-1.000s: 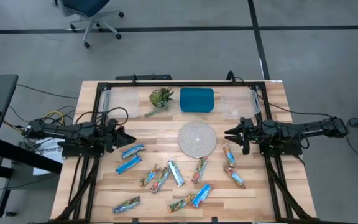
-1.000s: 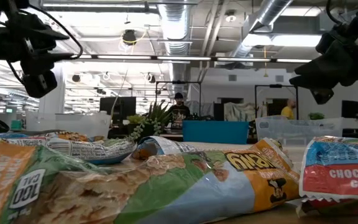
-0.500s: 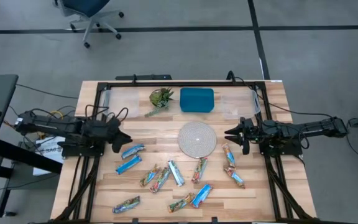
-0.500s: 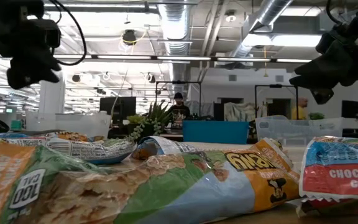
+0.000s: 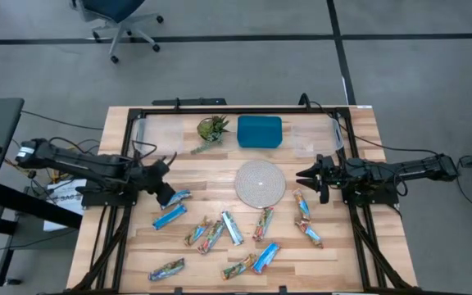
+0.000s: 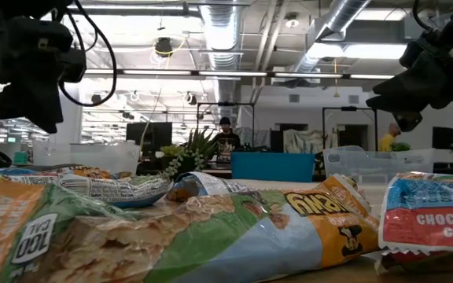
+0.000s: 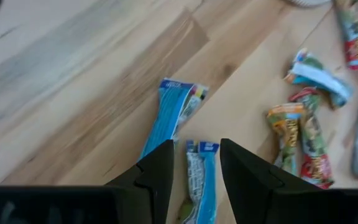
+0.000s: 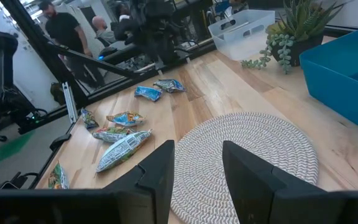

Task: Pick and place Granola Bars by type
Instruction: Put the blue granola bar into the left transparent bin

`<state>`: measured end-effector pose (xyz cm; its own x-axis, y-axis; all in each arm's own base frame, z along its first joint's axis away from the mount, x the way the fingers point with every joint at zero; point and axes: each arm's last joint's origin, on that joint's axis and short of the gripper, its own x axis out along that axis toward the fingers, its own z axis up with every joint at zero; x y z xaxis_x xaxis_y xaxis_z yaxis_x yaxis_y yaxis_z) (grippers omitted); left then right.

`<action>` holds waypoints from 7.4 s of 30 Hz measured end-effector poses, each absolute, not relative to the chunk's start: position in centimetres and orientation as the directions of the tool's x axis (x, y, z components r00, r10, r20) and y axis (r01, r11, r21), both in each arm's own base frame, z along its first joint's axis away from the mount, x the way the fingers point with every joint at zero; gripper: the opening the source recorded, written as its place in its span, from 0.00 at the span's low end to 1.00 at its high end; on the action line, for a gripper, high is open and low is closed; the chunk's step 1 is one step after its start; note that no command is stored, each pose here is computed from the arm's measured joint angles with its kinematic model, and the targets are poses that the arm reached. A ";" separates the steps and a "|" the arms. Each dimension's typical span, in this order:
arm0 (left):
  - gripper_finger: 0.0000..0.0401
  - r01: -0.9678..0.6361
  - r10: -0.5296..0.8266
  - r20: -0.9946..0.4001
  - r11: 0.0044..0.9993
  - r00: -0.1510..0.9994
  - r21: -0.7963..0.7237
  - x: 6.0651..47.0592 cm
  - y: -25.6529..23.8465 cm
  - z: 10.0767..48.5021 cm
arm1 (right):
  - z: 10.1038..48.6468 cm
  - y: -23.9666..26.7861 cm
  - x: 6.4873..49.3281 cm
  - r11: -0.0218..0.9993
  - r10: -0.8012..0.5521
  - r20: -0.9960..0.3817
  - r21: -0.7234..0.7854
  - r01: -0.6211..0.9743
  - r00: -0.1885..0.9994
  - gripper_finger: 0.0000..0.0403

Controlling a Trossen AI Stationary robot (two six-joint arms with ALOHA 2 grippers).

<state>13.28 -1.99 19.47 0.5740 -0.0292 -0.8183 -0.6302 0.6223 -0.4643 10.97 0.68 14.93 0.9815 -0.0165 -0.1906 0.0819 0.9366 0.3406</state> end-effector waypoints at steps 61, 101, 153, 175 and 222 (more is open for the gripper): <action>0.23 -0.527 0.007 -0.954 0.835 0.299 -0.159 16.6 -3.9 14.2 | 14.9 0.7 11.0 0.937 -0.017 -0.190 0.341 0.082 0.982 0.32; 0.22 -0.894 0.546 -0.743 0.419 0.387 -0.159 11.7 8.5 26.0 | 14.9 0.7 11.0 0.937 -0.017 -0.190 0.341 0.082 0.982 0.32; 0.33 -0.660 0.196 -0.757 0.651 0.624 -0.375 13.3 7.1 25.9 | 14.9 0.7 11.0 0.937 -0.017 -0.190 0.341 0.082 0.982 0.32; 0.32 -0.357 -0.215 -0.886 0.856 0.411 -0.374 13.6 -2.7 24.4 | 14.9 0.7 11.0 0.937 -0.017 -0.190 0.341 0.082 0.982 0.32; 0.53 -0.497 -0.072 -0.995 0.862 0.070 -0.097 20.2 -8.1 15.1 | 14.9 0.7 11.0 0.937 -0.017 -0.191 0.341 0.082 0.982 0.32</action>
<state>20.24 -8.10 15.09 0.0697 -0.0721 -0.9950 -0.4969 0.8623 -0.0973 10.97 0.68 14.93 0.9815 -0.0169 -0.1906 0.0823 0.9366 0.3407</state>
